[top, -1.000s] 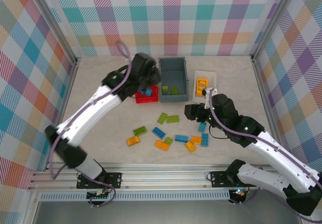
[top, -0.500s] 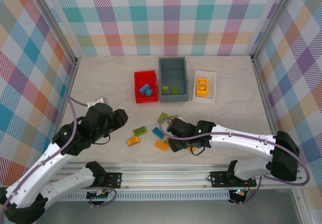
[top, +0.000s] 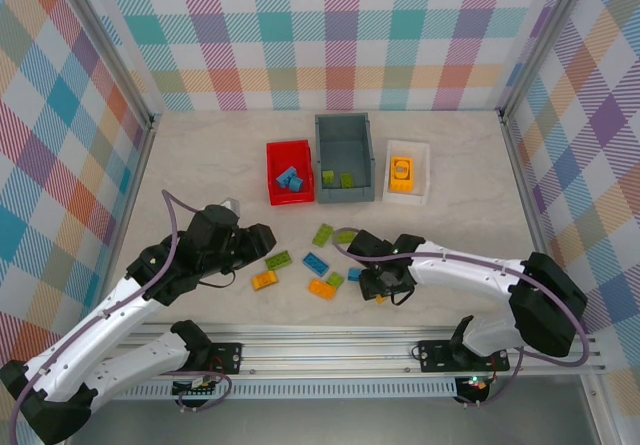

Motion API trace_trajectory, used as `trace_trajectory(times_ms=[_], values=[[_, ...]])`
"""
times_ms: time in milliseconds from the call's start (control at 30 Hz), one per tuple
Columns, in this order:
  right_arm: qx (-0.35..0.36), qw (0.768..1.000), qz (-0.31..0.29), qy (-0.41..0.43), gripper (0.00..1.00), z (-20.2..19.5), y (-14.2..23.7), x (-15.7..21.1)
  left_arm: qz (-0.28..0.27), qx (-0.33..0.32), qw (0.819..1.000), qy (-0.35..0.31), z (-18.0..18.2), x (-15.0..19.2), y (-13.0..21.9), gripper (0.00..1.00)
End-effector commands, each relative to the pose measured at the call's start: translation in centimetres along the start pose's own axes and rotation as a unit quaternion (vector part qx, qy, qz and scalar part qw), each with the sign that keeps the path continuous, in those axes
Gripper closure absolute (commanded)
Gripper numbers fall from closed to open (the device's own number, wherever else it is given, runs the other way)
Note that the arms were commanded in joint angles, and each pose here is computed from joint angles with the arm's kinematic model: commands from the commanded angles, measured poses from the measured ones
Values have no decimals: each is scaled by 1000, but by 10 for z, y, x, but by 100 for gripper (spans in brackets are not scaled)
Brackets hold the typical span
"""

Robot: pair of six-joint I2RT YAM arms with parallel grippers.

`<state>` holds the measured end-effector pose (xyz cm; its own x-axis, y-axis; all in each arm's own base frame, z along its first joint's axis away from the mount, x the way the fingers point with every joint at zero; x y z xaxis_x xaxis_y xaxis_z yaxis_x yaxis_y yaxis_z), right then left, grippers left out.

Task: Sort the legos into containers by color

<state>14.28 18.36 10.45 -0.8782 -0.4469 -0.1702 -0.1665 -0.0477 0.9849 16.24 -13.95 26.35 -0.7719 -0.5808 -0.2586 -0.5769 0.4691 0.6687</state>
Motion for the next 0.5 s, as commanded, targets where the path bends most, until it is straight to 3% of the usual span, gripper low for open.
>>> trace_trajectory(times_ms=[0, 333, 467], values=[[-23, 1000, 13, 1, 43, 6, -6, 3, 7, 28, 1000, -10, -8, 2, 4, 50], [-7, 999, 28, -15, 45, -1, -14, 19, 5, 29, 999, -15, -9, 2, 2, 50], [2, 1000, 25, -3, 45, 1, -20, 10, 9, 31, 999, -17, -11, 3, 2, 49]])
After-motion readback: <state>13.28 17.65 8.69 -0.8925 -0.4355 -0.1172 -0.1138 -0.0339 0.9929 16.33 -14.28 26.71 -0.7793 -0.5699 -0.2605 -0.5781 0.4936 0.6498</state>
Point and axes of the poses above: each hand's point on the last joint's axis, 136 mm out from that joint toward the fingers, its own y axis back along the fingers, its own z axis along the line the jaws close on, x = y × z, the point moved 6 cm from there along y, back along the fingers, and after that the axes turned 12 degrees about y, right-handed, at the moved point
